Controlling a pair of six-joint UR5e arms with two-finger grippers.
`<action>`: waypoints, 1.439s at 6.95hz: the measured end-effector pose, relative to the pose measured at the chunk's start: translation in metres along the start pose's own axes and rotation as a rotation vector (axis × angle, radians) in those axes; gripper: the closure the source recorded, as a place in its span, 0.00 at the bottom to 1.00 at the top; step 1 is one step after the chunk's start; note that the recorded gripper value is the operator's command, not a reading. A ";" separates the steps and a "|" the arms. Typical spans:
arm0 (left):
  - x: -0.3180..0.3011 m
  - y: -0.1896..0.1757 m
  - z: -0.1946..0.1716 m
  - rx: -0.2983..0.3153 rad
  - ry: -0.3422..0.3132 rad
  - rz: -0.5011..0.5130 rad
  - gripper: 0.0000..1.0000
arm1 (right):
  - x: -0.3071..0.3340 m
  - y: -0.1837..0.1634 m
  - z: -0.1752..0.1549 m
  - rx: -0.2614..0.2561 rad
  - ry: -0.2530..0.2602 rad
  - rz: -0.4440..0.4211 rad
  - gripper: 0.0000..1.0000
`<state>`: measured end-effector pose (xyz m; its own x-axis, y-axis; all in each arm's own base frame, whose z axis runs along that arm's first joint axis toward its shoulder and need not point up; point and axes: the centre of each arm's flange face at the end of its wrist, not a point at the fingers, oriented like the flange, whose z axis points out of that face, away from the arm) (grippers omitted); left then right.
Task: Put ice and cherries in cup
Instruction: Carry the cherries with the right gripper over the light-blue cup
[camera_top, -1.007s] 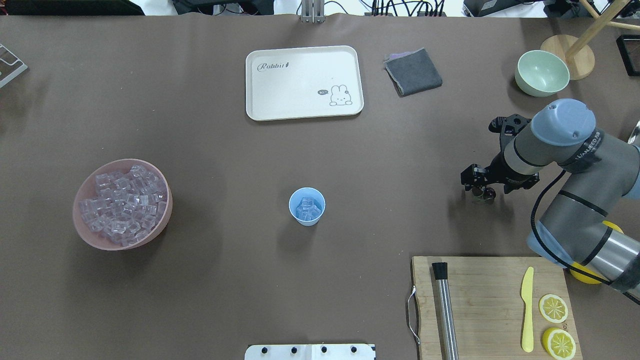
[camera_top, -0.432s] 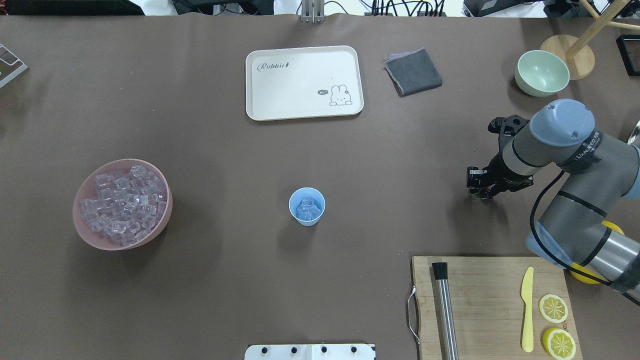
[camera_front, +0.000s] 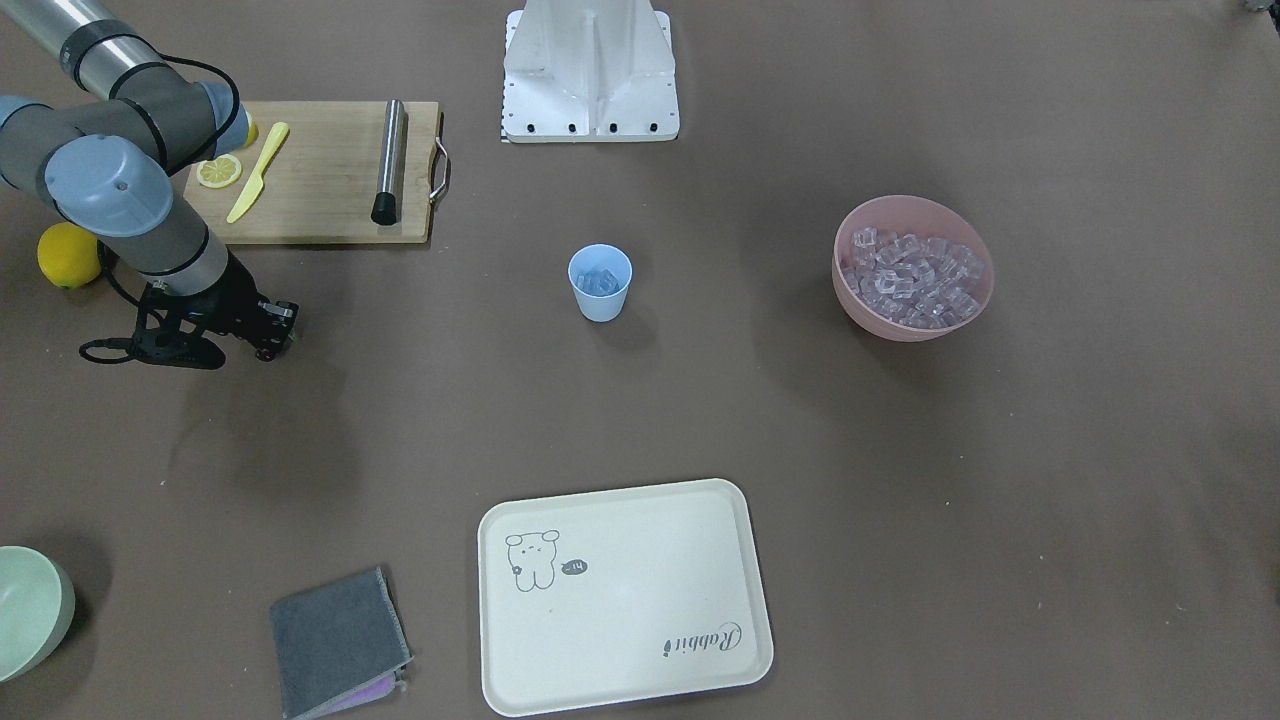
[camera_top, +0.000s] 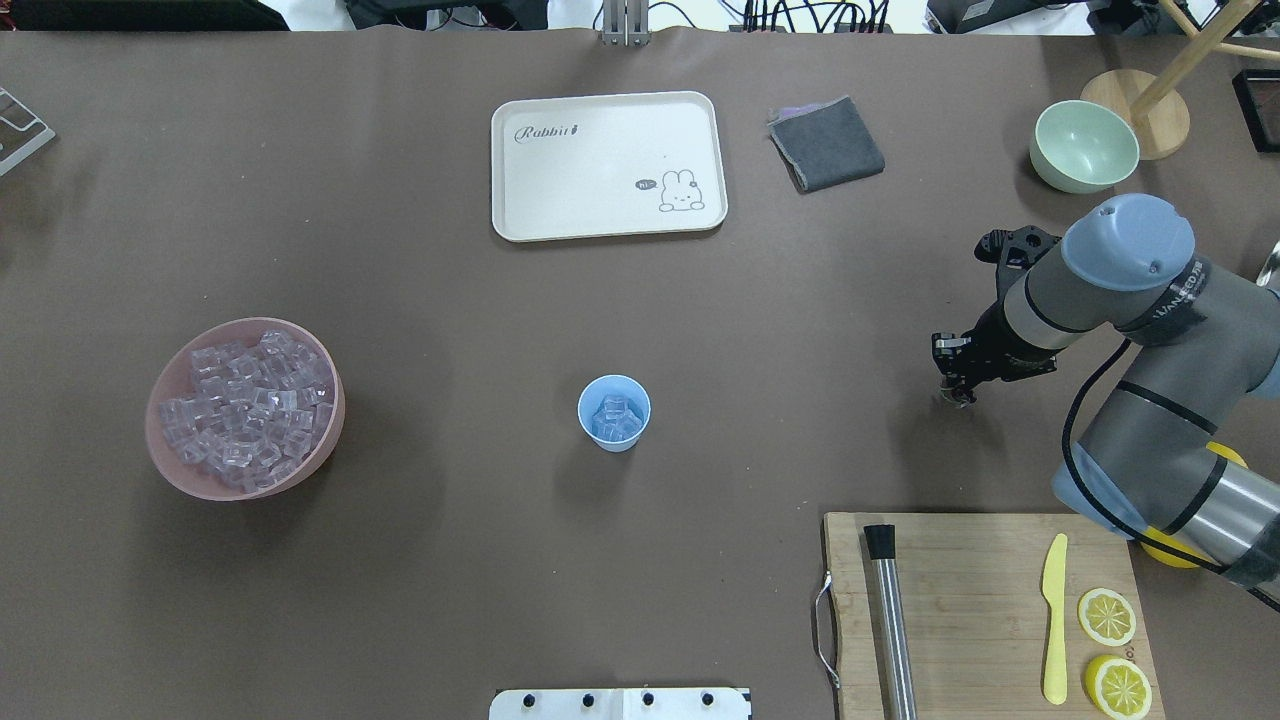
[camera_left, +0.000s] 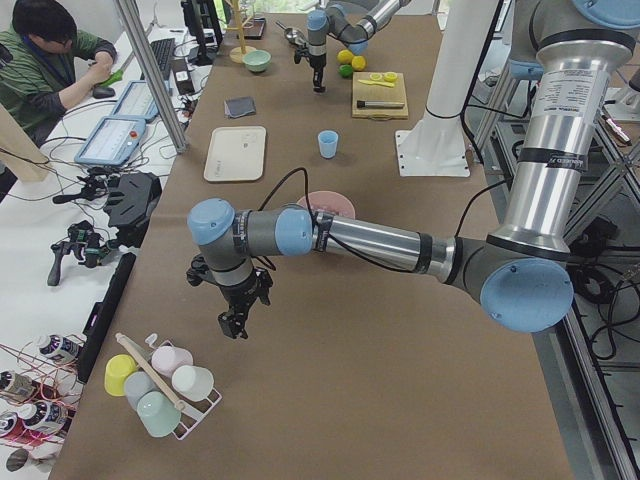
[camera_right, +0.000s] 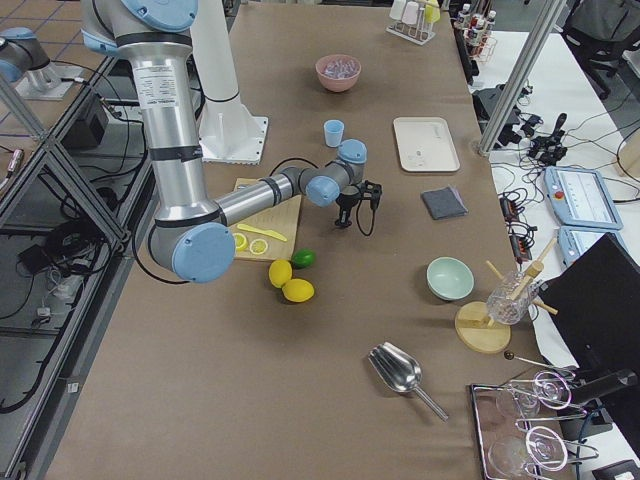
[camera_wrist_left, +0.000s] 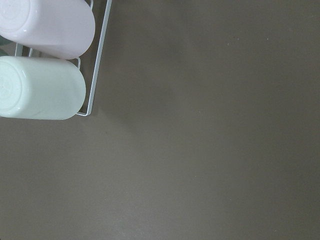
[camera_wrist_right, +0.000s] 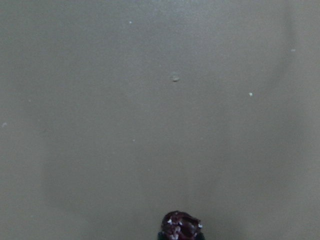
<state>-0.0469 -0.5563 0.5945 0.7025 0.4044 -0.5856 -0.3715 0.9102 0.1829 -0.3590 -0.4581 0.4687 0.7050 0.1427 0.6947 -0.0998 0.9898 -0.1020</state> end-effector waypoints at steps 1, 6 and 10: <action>0.000 0.000 0.000 0.000 0.000 0.000 0.03 | -0.008 0.003 -0.008 -0.010 -0.022 0.014 1.00; 0.001 -0.003 0.000 0.001 0.003 -0.011 0.03 | -0.105 -0.005 -0.076 -0.027 -0.203 0.133 1.00; -0.008 -0.001 0.020 -0.015 0.077 -0.049 0.03 | -0.206 0.027 -0.127 -0.082 -0.341 0.210 1.00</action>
<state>-0.0406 -0.5586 0.6150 0.6717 0.3506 -0.6526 -0.3471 0.9272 0.1408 -0.4179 -0.4614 0.2324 0.4006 0.3479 0.8476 -0.1510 0.9375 -0.3135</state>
